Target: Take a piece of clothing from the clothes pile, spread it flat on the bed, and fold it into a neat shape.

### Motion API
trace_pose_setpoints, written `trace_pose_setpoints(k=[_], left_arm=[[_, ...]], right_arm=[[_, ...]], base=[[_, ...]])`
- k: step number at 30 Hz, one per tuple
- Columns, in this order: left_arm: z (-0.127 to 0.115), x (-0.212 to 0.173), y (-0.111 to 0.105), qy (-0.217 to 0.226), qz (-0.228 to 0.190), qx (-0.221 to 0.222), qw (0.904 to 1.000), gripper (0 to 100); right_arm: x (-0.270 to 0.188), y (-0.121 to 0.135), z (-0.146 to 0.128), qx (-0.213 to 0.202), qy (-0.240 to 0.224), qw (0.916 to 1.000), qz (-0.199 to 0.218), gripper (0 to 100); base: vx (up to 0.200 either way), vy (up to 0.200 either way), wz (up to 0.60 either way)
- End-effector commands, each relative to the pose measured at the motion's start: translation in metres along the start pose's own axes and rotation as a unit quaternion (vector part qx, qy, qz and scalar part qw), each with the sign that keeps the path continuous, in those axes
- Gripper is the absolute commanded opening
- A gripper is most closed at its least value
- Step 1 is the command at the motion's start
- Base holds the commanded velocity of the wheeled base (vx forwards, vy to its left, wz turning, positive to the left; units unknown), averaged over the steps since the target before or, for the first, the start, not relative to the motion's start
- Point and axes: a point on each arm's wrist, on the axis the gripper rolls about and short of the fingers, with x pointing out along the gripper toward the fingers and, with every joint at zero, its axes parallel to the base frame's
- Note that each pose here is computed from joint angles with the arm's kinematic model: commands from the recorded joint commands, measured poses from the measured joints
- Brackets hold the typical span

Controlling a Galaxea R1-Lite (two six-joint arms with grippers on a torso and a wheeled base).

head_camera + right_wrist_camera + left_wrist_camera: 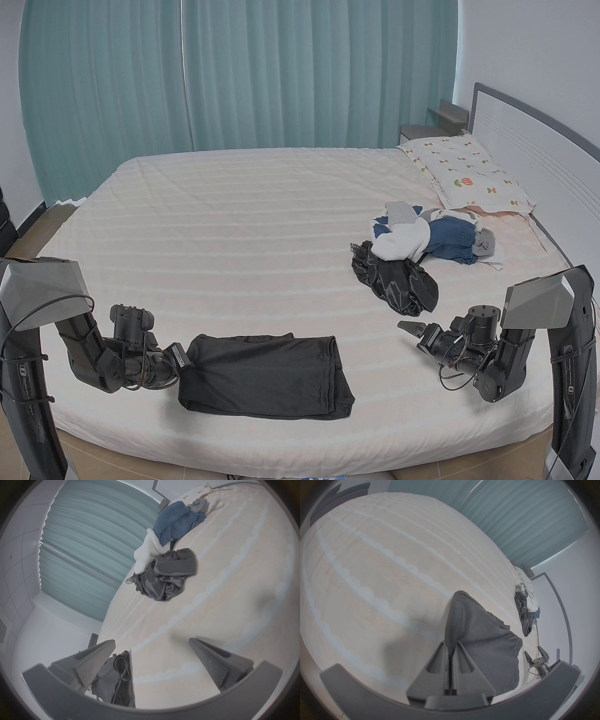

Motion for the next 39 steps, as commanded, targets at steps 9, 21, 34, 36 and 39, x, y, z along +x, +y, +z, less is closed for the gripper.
trace_pose_setpoints(k=[9, 21, 34, 36, 39], left_arm=[[-0.003, -0.003, 0.002, 0.002, 0.006, 0.001, 1.0000, 0], [-0.004, -0.003, 0.004, 0.007, 0.011, 0.000, 0.9999, 0], [-0.007, -0.011, -0.001, 0.021, 0.018, 0.000, 0.9996, 0], [-0.009, -0.012, 0.001, 0.024, 0.020, -0.001, 0.9995, 0], [-0.011, -0.012, 0.001, 0.027, 0.021, 0.000, 0.9994, 0]], right_arm=[[0.000, 0.000, 0.000, 0.000, 0.000, 1.0000, 0.000, 100], [0.000, 0.000, 0.000, 0.000, 0.000, 1.0000, 0.000, 100], [0.000, 0.000, -0.001, 0.000, 0.001, 1.0000, -0.001, 100], [0.000, 0.000, -0.001, 0.000, 0.000, 1.0000, 0.000, 100], [0.000, 0.000, -0.001, 0.000, 0.001, 1.0000, -0.001, 100]], base=[[0.000, 0.200, 0.00], [0.000, 0.200, 0.00], [0.000, 0.169, 0.00], [0.000, 0.000, 0.00], [0.000, 0.000, 0.00]])
